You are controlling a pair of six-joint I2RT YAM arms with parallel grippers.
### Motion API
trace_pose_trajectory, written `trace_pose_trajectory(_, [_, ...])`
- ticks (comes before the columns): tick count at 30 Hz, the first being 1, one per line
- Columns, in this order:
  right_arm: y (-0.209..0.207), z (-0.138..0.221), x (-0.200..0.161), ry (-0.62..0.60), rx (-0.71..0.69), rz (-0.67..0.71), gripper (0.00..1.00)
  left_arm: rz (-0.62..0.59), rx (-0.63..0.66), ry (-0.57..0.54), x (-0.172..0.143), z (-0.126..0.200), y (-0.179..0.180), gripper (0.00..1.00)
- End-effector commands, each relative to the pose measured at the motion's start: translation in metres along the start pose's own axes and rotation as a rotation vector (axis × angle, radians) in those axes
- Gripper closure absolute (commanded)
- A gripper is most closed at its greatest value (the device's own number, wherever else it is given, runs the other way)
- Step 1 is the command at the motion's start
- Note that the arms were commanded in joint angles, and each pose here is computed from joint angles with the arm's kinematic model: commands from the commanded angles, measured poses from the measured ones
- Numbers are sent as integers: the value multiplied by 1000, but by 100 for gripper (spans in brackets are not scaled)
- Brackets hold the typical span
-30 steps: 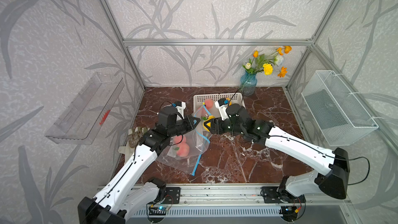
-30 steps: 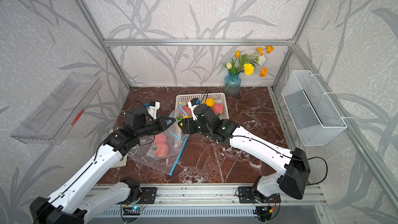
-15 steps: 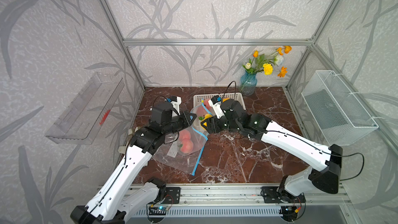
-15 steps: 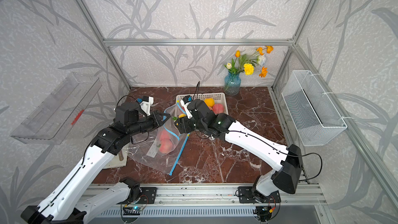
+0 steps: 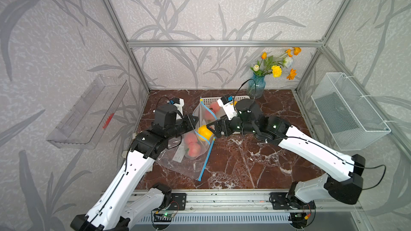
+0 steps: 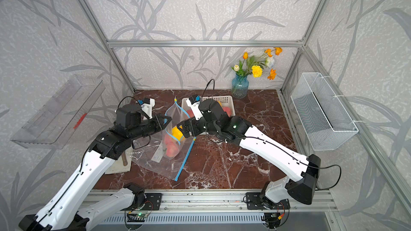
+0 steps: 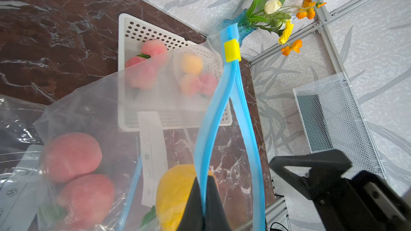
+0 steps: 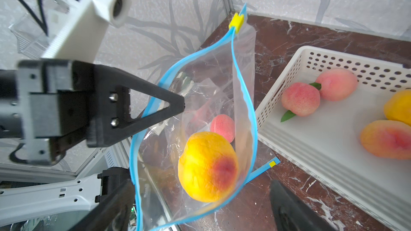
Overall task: Place the peach in a zip-top bag and seal the zipper
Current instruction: Place the peach in the zipper food storage bag.
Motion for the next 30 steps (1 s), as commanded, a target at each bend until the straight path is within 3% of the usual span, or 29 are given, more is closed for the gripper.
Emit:
trace_pose_trajectory(1, [0, 29, 10, -122, -27, 26, 4, -38, 54, -47, 8, 18, -1, 100])
trace_pose_trajectory(6, [-20, 38, 6, -170, -88, -8, 1, -65, 114, -70, 13, 41, -3, 100])
trace_pose_trajectory(15, [-69, 22, -9, -129, -236, -84, 1, -120, 162, -77, 25, 65, -12, 100])
trace_pose_trajectory(24, [-130, -11, -19, -30, -444, -162, 1, -236, 420, -40, 36, 96, -3, 100])
trace_pose_trajectory(27, [-153, -28, -20, 5, -508, -188, 1, -252, 424, -17, 33, 91, -1, 100])
trace_pose_trajectory(30, [-172, -49, -20, 38, -562, -194, 1, -229, 347, 70, 23, 59, 2, 100])
Point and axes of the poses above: each gripper's point midway between its finger pads, its own z axis back along the fingers, its own y axis along the line the jaws close on, x = y × z, the point moved 8 cm from there along z, back along the fingers, and after that the axes turned 7 degrees about -z, right-handed, at the moved point
